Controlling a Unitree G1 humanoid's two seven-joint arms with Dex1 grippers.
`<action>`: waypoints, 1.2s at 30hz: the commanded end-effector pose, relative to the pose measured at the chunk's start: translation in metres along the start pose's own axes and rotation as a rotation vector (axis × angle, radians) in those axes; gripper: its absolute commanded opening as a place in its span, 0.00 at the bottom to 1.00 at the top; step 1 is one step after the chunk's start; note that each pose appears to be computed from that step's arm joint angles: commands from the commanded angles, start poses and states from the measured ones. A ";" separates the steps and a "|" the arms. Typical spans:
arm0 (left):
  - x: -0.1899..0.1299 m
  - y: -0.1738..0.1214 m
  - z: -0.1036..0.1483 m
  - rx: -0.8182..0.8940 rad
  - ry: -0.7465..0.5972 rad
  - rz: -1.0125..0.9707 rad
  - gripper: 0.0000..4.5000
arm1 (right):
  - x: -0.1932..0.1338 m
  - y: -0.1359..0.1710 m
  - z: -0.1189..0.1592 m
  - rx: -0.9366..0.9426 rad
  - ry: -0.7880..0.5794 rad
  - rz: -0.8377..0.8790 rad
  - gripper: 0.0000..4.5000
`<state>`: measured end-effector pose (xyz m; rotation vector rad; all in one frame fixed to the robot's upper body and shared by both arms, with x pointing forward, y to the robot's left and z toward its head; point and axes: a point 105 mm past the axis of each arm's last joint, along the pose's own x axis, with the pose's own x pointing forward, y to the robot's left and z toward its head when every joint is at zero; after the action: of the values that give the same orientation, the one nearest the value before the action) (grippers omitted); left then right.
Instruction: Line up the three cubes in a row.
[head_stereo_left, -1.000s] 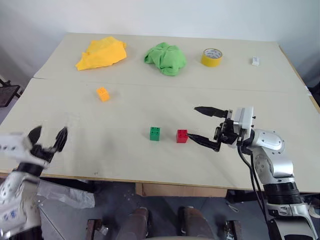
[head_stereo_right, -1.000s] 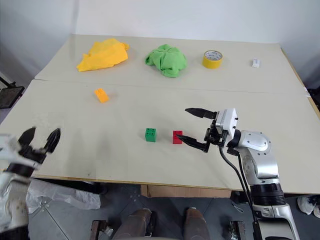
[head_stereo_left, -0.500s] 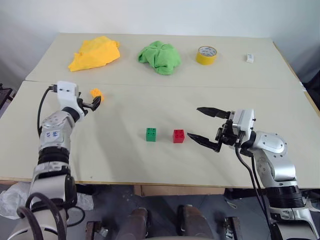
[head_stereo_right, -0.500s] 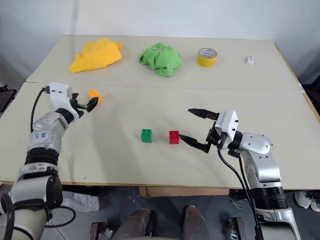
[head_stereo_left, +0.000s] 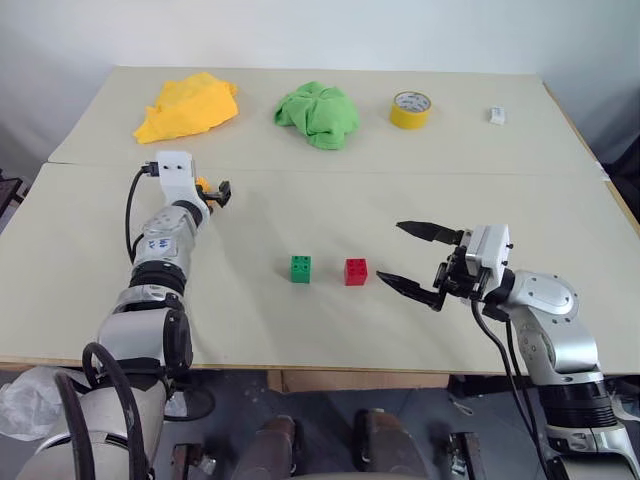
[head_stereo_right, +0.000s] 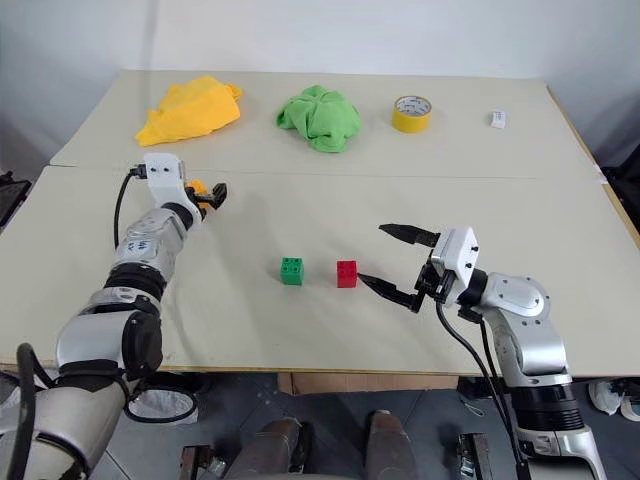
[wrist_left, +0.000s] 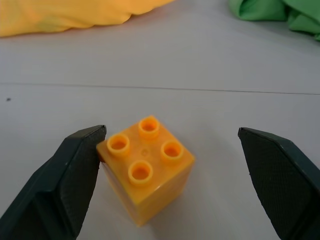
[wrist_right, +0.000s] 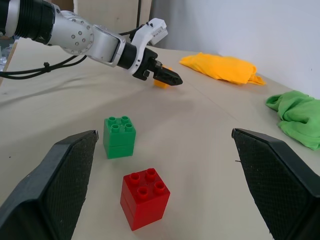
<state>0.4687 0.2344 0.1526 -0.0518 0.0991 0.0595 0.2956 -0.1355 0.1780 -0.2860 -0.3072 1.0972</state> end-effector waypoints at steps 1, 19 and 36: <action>0.000 0.003 0.022 -0.030 -0.076 0.081 1.00 | -0.003 -0.005 0.010 -0.031 -0.023 -0.011 1.00; -0.004 0.002 0.009 -0.091 -0.017 0.105 0.39 | 0.003 -0.005 0.005 -0.011 -0.032 0.011 1.00; -0.089 -0.017 0.035 0.374 -0.179 -0.851 0.34 | -0.006 -0.006 0.008 -0.022 -0.009 0.013 1.00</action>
<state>0.3964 0.2244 0.1831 0.2298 -0.0368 -0.6752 0.2998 -0.1385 0.1725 -0.2751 -0.2764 1.1094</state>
